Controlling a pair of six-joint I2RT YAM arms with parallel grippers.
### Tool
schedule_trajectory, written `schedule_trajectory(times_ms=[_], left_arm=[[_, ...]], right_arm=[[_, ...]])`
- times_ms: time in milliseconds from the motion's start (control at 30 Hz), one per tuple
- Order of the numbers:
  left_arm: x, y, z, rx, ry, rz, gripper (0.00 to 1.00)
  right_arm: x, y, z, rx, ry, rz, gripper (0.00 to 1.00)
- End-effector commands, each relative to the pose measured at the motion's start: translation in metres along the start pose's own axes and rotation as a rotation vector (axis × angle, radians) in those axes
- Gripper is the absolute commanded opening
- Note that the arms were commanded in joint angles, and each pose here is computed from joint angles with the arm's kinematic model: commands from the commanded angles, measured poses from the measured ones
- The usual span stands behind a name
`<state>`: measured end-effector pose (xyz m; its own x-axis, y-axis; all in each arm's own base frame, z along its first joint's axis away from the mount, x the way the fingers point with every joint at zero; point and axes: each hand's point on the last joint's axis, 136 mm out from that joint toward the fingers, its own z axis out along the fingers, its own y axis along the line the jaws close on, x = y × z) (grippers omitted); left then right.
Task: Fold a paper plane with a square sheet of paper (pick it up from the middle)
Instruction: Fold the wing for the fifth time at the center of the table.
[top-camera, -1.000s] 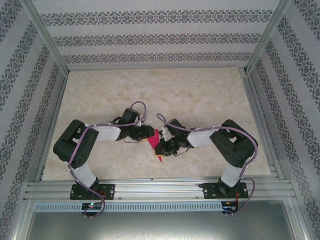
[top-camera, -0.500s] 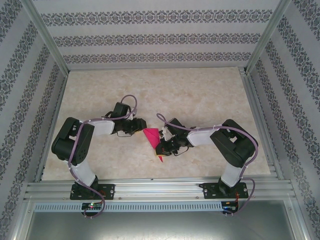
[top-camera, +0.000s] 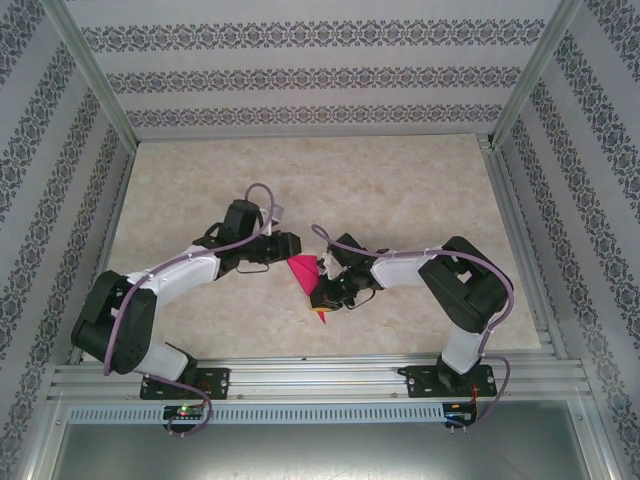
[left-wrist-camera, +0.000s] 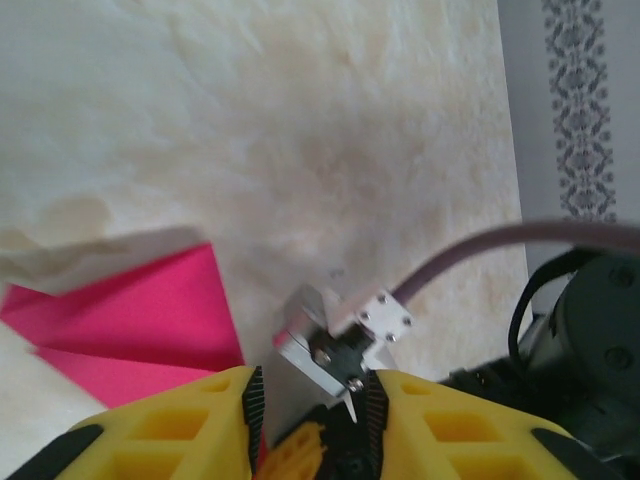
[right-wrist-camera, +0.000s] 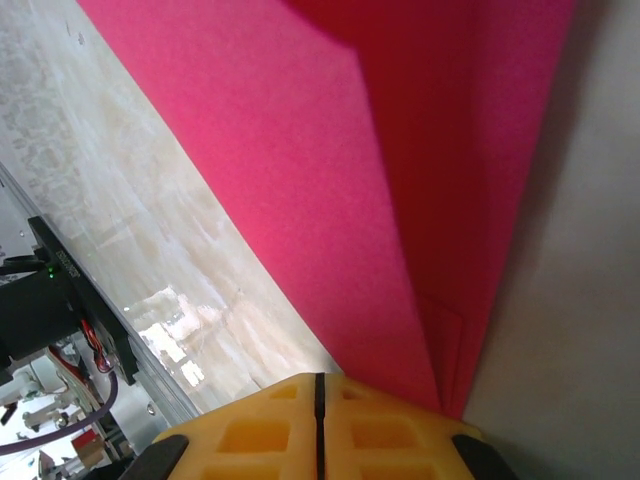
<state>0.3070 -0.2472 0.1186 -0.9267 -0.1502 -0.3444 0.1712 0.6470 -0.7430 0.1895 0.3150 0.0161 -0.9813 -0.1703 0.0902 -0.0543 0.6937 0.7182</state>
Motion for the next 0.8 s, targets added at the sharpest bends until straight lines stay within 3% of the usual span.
schedule_trajectory(times_ms=[0, 167, 300, 567, 767], left_arm=[[0.021, 0.005, 0.022, 0.013, 0.069, -0.019, 0.35], [0.027, 0.012, 0.055, 0.018, 0.115, -0.043, 0.34], [0.027, 0.034, 0.071, -0.052, 0.125, -0.093, 0.32], [0.054, 0.08, 0.074, -0.221, 0.188, -0.146, 0.29], [0.056, 0.08, 0.073, -0.221, 0.198, -0.146, 0.28]], right_arm=[[-0.006, -0.017, 0.002, 0.066, -0.021, 0.02, 0.08], [-0.003, -0.016, -0.001, 0.062, -0.03, 0.021, 0.08], [-0.003, -0.012, -0.005, 0.053, -0.054, 0.02, 0.1], [-0.016, 0.037, -0.028, -0.063, -0.148, -0.05, 0.12], [-0.019, 0.018, -0.014, -0.017, -0.133, -0.011, 0.12]])
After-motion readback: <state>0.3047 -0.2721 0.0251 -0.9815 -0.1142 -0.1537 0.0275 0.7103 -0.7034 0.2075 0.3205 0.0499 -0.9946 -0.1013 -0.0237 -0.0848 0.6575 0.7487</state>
